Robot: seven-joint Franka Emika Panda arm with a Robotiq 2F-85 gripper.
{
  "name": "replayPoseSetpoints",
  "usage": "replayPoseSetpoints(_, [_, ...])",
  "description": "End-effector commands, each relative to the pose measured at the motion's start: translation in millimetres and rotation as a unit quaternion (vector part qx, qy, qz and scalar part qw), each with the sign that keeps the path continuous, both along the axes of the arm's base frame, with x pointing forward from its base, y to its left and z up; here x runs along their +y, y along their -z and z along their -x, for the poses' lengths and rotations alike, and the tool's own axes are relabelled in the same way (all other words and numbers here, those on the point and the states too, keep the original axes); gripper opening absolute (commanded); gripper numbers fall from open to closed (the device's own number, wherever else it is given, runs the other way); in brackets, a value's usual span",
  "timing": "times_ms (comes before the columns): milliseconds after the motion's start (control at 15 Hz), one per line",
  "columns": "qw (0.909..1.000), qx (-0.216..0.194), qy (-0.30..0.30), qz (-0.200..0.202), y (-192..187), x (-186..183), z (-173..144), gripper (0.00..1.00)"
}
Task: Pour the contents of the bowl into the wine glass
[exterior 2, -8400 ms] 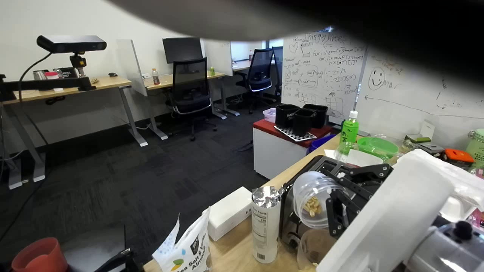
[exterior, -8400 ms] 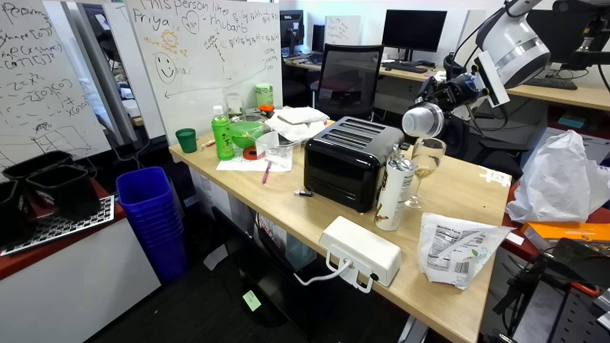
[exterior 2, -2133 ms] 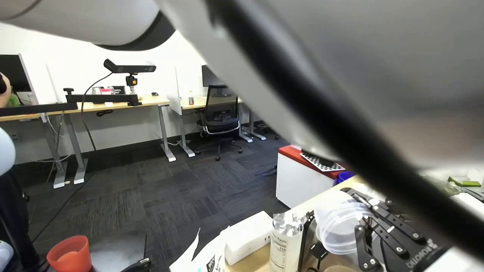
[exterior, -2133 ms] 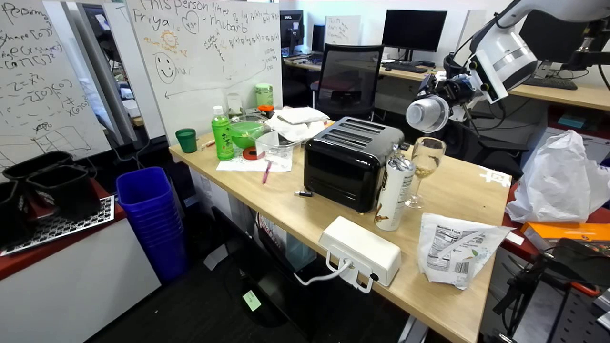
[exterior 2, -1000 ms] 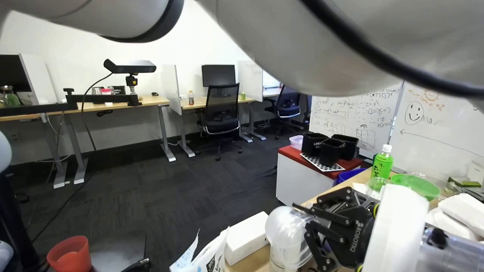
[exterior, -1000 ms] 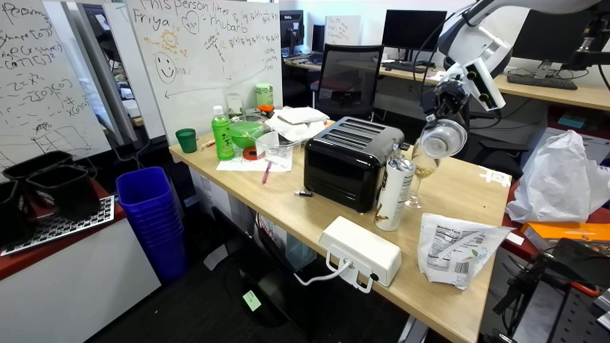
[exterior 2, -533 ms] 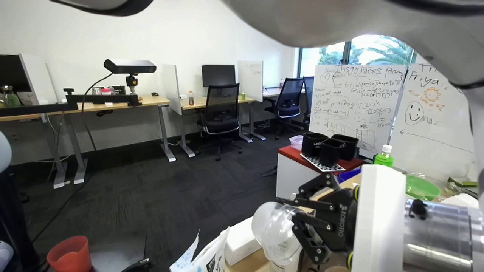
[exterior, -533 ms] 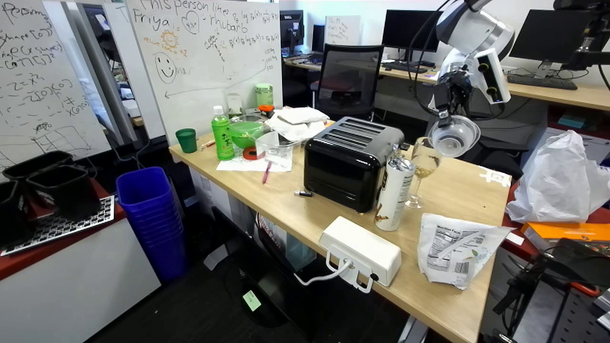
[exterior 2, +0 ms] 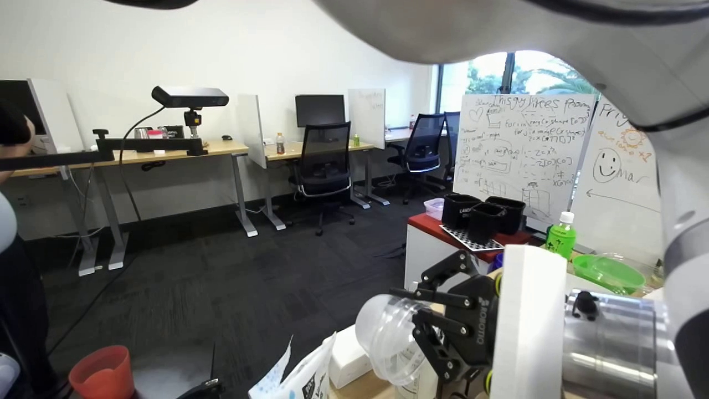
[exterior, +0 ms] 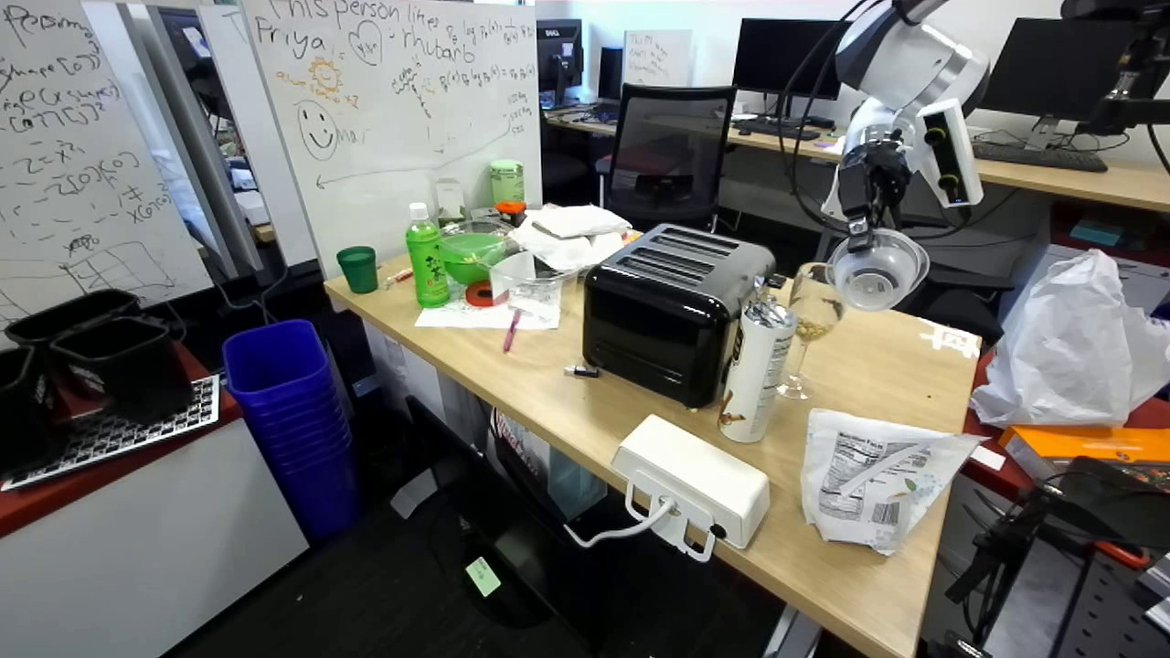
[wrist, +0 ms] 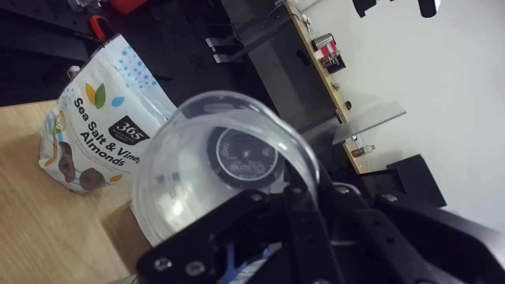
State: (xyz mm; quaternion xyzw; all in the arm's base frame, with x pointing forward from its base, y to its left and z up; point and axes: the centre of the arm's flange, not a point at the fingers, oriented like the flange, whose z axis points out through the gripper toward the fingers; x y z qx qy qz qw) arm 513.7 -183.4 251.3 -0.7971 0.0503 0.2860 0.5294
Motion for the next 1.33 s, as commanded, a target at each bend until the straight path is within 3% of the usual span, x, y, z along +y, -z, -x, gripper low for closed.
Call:
replayPoseSetpoints(0, [1.0, 0.0, 0.0, 0.0, 0, 0, 0, 0.07])
replayPoseSetpoints(67, [0.9998, -0.007, 0.003, 0.019, 0, 1, 4, 0.02])
replayPoseSetpoints(400, [0.9924, -0.037, 0.013, 0.117, 14, 10, 20, 0.02])
replayPoseSetpoints(667, [0.9815, -0.038, 0.011, 0.187, 16, 25, 39, 0.02])
replayPoseSetpoints(867, [0.9705, -0.018, 0.033, 0.238, 12, 28, 50, 0.02])
replayPoseSetpoints(1000, [0.9724, 0.011, 0.052, 0.227, 11, 32, 54, 0.02])
replayPoseSetpoints(1067, [0.9762, 0.0, 0.035, 0.214, 16, 24, 43, 0.07])
replayPoseSetpoints(1267, [0.9752, 0.012, 0.041, 0.217, 15, 26, 49, 0.07])
